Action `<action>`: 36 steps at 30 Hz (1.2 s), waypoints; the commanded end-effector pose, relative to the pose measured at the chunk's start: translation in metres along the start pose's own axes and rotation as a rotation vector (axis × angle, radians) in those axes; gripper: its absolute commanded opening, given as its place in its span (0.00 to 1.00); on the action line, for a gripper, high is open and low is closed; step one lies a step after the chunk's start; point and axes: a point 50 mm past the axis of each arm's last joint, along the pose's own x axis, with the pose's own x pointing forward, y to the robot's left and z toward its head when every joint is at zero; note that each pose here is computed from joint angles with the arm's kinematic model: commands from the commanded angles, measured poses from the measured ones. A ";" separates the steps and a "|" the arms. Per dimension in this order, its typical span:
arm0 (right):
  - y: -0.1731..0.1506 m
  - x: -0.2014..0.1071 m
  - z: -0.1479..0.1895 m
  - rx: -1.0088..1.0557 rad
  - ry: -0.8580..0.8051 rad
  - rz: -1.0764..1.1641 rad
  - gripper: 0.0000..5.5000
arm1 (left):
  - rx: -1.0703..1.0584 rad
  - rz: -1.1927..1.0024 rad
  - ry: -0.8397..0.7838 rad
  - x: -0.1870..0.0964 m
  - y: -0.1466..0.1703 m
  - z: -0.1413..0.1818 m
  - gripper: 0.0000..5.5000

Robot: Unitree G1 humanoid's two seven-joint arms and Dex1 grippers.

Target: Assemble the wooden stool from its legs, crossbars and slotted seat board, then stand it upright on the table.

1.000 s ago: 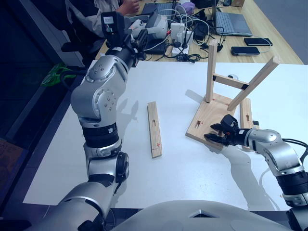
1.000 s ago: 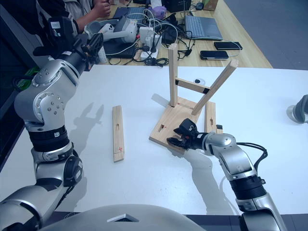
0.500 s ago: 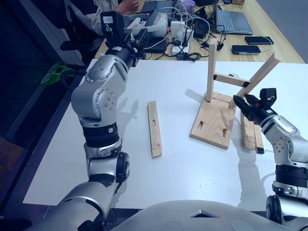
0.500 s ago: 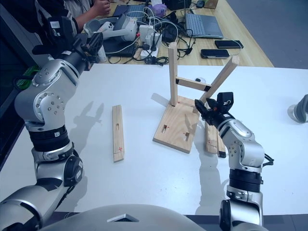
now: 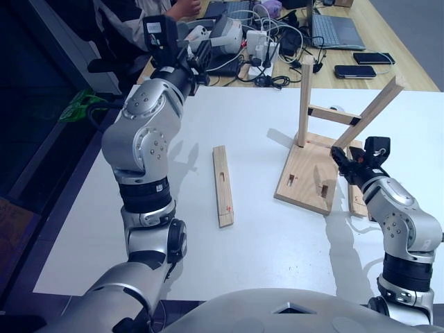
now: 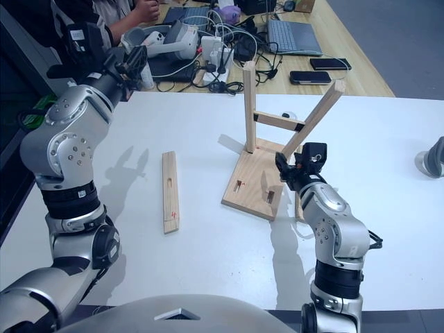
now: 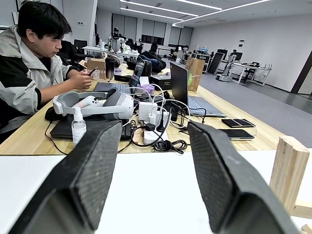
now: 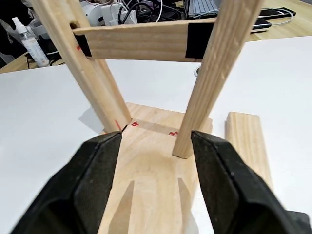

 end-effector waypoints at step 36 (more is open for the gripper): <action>-0.017 0.025 0.007 -0.428 0.337 0.556 0.48 | 0.393 -0.464 0.608 -0.033 0.010 -0.077 0.46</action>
